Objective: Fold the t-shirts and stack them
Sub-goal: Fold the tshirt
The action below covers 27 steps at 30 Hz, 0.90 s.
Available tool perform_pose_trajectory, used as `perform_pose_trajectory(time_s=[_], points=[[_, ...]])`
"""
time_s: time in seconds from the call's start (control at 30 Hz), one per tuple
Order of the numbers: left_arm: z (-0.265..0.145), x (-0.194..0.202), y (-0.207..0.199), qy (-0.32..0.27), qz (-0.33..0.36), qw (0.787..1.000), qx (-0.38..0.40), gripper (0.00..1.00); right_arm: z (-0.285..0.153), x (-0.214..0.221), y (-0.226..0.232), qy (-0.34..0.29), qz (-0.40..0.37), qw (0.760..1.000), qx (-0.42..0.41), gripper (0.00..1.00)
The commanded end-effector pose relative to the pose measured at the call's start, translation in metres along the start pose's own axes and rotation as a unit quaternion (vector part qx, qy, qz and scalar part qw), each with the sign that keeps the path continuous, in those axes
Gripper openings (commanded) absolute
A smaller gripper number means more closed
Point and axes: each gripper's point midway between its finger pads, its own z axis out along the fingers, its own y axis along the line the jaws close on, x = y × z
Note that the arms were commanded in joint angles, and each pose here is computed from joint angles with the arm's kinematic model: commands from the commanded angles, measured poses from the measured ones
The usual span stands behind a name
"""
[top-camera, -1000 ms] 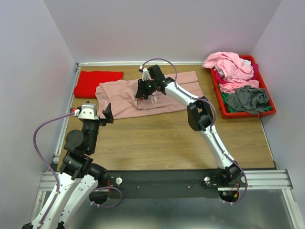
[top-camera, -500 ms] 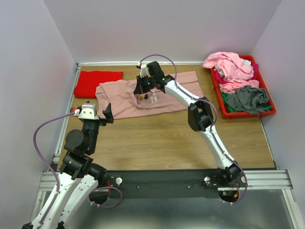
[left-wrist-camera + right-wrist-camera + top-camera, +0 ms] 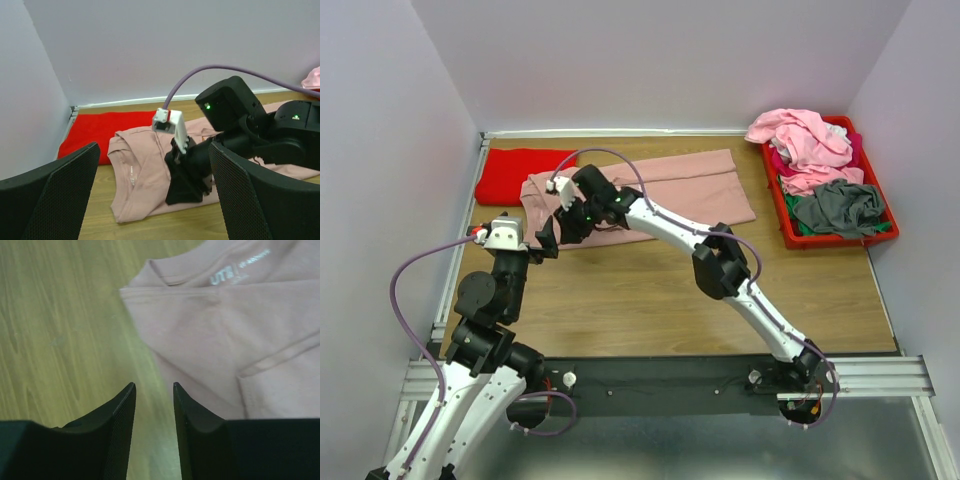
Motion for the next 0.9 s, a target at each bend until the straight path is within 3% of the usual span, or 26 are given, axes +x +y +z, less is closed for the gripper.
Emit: perform_pose_trajectory(time_s=[0.0, 0.2, 0.53, 0.87], points=[[0.001, -0.002, -0.004, -0.007, -0.002, 1.0, 0.01, 0.97, -0.03, -0.023, -0.007, -0.003, -0.048, 0.998, 0.046, 0.44], [0.0, -0.004, -0.003, -0.011, -0.003, 1.0, 0.008, 0.97, -0.043, -0.03, -0.016, -0.002, -0.08, 0.994, 0.071, 0.48], [-0.002, -0.004, -0.002, -0.013, -0.003, 1.0, 0.009, 0.97, -0.044, -0.004, -0.051, 0.034, -0.141, 0.987, 0.066, 0.47], [-0.001, -0.009, -0.002, -0.023, -0.007, 1.0, 0.008, 0.97, -0.017, 0.003, -0.058, 0.025, -0.122, 0.991, 0.057, 0.47]])
